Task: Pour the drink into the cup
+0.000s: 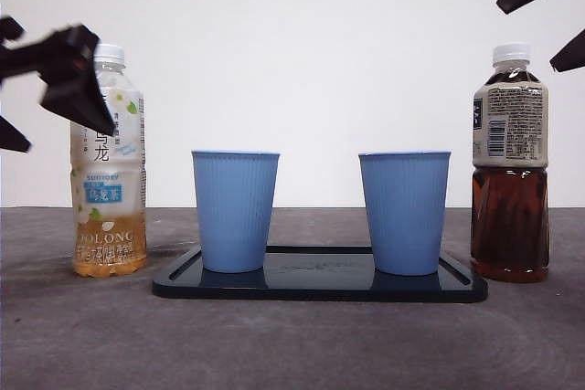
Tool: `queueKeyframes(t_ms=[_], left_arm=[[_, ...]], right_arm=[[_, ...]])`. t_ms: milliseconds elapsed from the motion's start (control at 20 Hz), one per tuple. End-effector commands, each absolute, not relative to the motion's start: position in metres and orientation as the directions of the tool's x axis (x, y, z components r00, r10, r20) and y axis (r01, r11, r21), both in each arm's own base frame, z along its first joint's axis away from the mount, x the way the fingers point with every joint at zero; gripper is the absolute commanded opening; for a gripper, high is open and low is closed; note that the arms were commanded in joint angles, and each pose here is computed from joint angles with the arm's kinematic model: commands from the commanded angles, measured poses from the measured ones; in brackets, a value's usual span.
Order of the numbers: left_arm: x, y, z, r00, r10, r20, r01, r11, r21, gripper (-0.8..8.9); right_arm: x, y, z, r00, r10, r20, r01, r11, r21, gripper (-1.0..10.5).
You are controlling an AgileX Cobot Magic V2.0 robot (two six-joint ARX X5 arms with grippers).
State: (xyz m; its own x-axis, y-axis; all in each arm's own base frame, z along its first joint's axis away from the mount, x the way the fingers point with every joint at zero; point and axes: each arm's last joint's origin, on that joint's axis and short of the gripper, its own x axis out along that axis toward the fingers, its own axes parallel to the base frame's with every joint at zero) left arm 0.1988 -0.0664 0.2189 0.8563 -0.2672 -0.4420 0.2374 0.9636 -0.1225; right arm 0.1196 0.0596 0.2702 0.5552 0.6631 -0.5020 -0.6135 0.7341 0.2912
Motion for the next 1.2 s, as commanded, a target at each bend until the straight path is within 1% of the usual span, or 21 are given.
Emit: queueKeyframes(t_ms=[50,200,300,600,850,900,950,1000,1050,1100,1200], left_arm=[[0.185,-0.064,0.23,0.849,-0.273,-0.452,0.233,0.962,-0.143,4.99],[0.165,-0.058,0.237,0.837,-0.274,-0.474,0.226,0.961,-0.157,4.95],[0.154,-0.055,0.24,0.832,-0.279,-0.479,0.218,0.959,-0.179,4.95],[0.126,-0.045,0.247,0.832,-0.284,-0.476,0.194,0.954,-0.231,4.94],[0.113,-0.041,0.251,0.844,-0.29,-0.452,0.198,0.95,-0.24,4.85],[0.112,-0.04,0.252,0.846,-0.29,-0.447,0.199,0.95,-0.24,4.25],[0.112,-0.04,0.252,0.847,-0.29,-0.446,0.199,0.95,-0.24,3.43],[0.112,-0.04,0.252,0.847,-0.291,-0.446,0.199,0.95,-0.24,2.13],[0.112,-0.04,0.252,0.847,-0.29,-0.446,0.199,0.95,-0.24,1.13],[0.112,-0.04,0.252,0.847,-0.29,-0.446,0.199,0.95,-0.24,-0.01],[0.112,-0.04,0.252,0.847,-0.29,-0.445,0.199,0.95,-0.24,0.07]], right_arm=[[0.121,0.06,0.276,0.596,0.636,-0.489,-0.602,0.758,0.251,4.2],[0.125,0.058,0.278,0.674,0.553,-0.489,-0.536,0.822,0.192,4.2],[0.126,0.057,0.279,0.706,0.522,-0.48,-0.51,0.844,0.168,4.2],[0.129,0.058,0.275,0.689,0.517,-0.508,-0.503,0.846,0.178,4.2],[0.131,0.059,0.273,0.677,0.512,-0.529,-0.499,0.847,0.182,4.2],[0.131,0.059,0.272,0.674,0.51,-0.534,-0.497,0.848,0.183,4.1],[0.131,0.059,0.271,0.67,0.509,-0.54,-0.496,0.849,0.184,3.4],[0.132,0.059,0.27,0.666,0.507,-0.548,-0.495,0.849,0.185,2.0],[0.132,0.059,0.27,0.663,0.506,-0.551,-0.494,0.849,0.185,0.7],[0.132,0.059,0.27,0.663,0.506,-0.552,-0.494,0.849,0.185,0.1],[0.132,0.059,0.27,0.663,0.506,-0.551,-0.494,0.849,0.186,0.1]])
